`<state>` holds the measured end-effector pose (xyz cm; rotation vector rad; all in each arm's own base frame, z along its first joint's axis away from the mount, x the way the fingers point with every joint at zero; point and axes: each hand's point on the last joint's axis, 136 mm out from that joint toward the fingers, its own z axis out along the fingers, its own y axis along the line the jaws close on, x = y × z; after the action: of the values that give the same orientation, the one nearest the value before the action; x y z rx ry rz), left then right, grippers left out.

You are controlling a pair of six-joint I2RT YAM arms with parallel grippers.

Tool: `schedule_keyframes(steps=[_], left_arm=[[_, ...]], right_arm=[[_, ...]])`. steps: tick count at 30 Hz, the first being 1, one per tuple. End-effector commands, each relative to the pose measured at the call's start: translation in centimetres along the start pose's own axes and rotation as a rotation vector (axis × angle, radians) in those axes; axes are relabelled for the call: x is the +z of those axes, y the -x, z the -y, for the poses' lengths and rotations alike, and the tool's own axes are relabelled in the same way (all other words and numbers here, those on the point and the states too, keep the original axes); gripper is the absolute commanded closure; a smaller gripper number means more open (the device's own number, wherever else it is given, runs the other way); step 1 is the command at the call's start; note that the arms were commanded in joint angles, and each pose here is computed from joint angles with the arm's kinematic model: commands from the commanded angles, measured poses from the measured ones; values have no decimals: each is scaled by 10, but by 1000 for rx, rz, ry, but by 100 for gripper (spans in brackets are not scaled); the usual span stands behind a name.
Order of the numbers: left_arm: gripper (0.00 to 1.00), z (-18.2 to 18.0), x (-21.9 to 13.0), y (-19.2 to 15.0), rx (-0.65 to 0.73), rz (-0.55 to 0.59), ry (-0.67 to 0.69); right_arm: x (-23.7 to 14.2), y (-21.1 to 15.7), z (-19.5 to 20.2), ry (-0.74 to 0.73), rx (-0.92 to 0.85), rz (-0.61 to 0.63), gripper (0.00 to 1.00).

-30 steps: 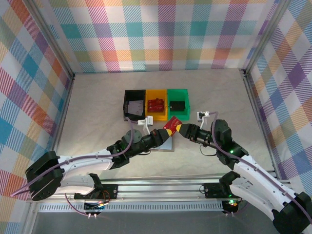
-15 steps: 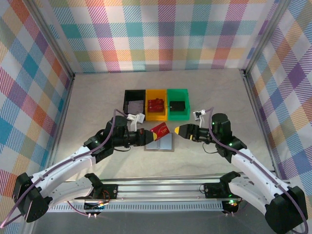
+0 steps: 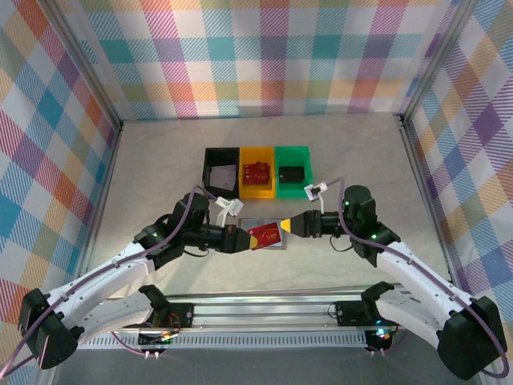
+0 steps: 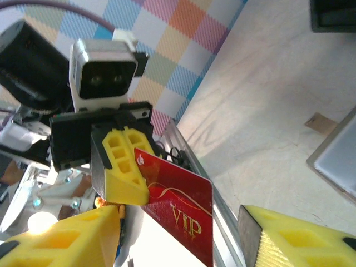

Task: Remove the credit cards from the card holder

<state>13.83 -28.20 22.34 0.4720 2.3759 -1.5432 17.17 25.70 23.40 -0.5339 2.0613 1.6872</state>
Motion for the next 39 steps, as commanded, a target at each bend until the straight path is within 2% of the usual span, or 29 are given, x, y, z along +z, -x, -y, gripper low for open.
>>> schedule_keyframes(steps=[1,8,14,24,28,31,34,39], left_arm=[[100,23,-4,6,67,11,-90],[100,26,-5,6,76,19,-115],[100,27,-4,6,76,21,-123],[100,31,-3,7,84,13,-141],[99,31,-4,8,88,22,-141],[86,32,-5,8,90,36,-147],[67,34,-9,10,97,68,-154],[57,40,-14,13,105,113,-194]], right_arm=[[4,-7,-9,54,-71,-31,45],[7,-10,-11,70,-77,-51,47],[8,-14,-19,100,-93,-68,54],[9,-18,-22,112,-99,-79,76],[9,-18,-22,110,-98,-77,89],[10,-18,-22,113,-92,-79,99],[10,-18,-20,109,-85,-69,100],[10,-14,-19,114,-52,-32,100]])
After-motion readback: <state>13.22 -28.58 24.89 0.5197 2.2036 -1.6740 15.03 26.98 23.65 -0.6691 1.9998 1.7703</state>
